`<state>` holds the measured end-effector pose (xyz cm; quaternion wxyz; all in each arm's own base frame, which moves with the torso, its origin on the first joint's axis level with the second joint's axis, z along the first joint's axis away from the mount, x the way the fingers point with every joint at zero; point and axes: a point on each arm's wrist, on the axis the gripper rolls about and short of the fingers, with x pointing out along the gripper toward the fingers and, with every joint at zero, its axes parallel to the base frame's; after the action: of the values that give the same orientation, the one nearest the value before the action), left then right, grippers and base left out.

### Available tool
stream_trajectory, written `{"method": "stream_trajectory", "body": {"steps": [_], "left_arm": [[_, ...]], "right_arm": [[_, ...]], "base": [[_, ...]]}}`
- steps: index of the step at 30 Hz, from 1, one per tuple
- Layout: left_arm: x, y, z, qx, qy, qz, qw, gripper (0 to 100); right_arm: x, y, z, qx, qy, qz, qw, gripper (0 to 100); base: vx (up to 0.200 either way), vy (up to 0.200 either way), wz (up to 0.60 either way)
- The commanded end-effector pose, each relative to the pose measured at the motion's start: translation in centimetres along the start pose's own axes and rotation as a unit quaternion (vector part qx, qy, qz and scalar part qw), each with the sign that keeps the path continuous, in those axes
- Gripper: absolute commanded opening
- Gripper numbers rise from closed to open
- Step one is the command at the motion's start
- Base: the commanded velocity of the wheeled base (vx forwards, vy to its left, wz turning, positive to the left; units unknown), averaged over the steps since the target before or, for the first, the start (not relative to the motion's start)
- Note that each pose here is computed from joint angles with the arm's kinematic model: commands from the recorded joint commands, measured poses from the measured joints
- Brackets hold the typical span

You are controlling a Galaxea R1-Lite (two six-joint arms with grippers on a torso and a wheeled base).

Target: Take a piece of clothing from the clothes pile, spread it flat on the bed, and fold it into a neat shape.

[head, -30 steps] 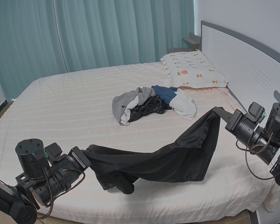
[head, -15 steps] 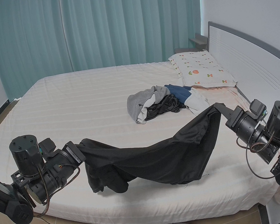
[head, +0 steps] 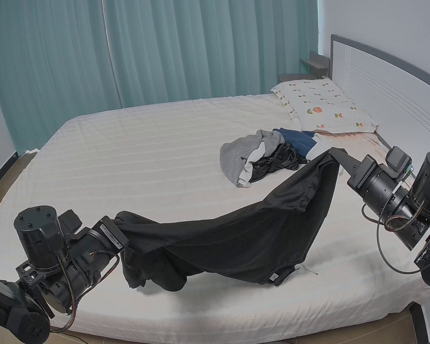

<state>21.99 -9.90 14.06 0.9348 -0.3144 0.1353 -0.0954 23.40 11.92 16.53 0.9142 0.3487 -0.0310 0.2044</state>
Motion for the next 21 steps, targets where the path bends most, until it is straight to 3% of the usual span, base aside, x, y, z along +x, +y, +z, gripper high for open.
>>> {"method": "stream_trajectory", "body": {"steps": [1,21], "left_arm": [[-0.1,-0.03,-0.07,0.003,0.004,0.003,1.0,0],[-0.54,0.06,-0.12,0.025,0.016,0.013,0.9995,0]], "right_arm": [[0.07,-0.02,-0.21,0.001,0.004,0.0,1.0,0],[0.0,0.47,-0.45,0.006,0.003,0.016,0.9998,0]], "base": [[0.0,0.2,0.0],[0.0,0.2,0.0]]}}
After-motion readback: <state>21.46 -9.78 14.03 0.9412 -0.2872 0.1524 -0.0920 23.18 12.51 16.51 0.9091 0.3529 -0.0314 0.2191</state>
